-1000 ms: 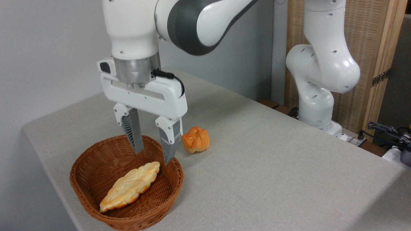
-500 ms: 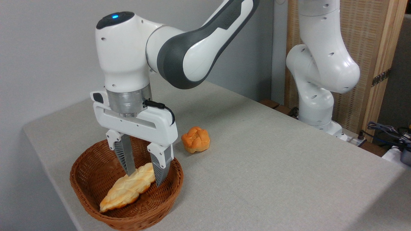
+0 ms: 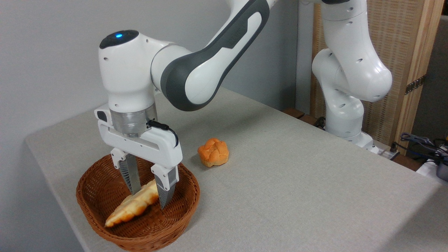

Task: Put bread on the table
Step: 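Close the gripper on the bread roll and lift it from the basket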

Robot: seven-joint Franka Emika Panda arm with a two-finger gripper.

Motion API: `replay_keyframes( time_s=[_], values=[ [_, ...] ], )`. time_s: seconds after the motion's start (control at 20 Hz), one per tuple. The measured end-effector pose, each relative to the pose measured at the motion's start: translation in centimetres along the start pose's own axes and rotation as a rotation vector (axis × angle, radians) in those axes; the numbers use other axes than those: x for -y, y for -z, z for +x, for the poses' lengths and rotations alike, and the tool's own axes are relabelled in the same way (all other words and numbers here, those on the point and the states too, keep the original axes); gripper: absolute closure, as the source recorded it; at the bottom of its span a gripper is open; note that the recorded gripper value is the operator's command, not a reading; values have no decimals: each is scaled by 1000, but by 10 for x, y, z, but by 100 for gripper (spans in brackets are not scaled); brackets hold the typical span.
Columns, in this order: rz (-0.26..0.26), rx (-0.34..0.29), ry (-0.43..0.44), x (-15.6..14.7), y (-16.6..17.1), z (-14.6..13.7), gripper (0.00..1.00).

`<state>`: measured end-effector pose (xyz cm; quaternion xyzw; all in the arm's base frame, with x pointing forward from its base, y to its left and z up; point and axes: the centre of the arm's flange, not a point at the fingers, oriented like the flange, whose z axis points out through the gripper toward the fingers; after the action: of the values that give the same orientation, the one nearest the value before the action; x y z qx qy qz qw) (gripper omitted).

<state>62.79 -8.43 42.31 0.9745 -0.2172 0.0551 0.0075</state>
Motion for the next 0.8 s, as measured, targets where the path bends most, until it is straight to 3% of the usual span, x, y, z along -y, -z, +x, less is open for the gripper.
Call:
replay_keyframes(
  time_s=[0.15, 0.2, 0.35, 0.4, 0.8],
  values=[
    [-3, 2, -9, -5, -6, 3, 3],
    [-4, 1, -13, -7, -7, 4, 13],
    [-7, 1, -20, -12, -8, 6, 60],
    [-6, 0, -20, -11, -8, 6, 66],
    [-5, -4, -20, -11, -6, 7, 66]
  ],
)
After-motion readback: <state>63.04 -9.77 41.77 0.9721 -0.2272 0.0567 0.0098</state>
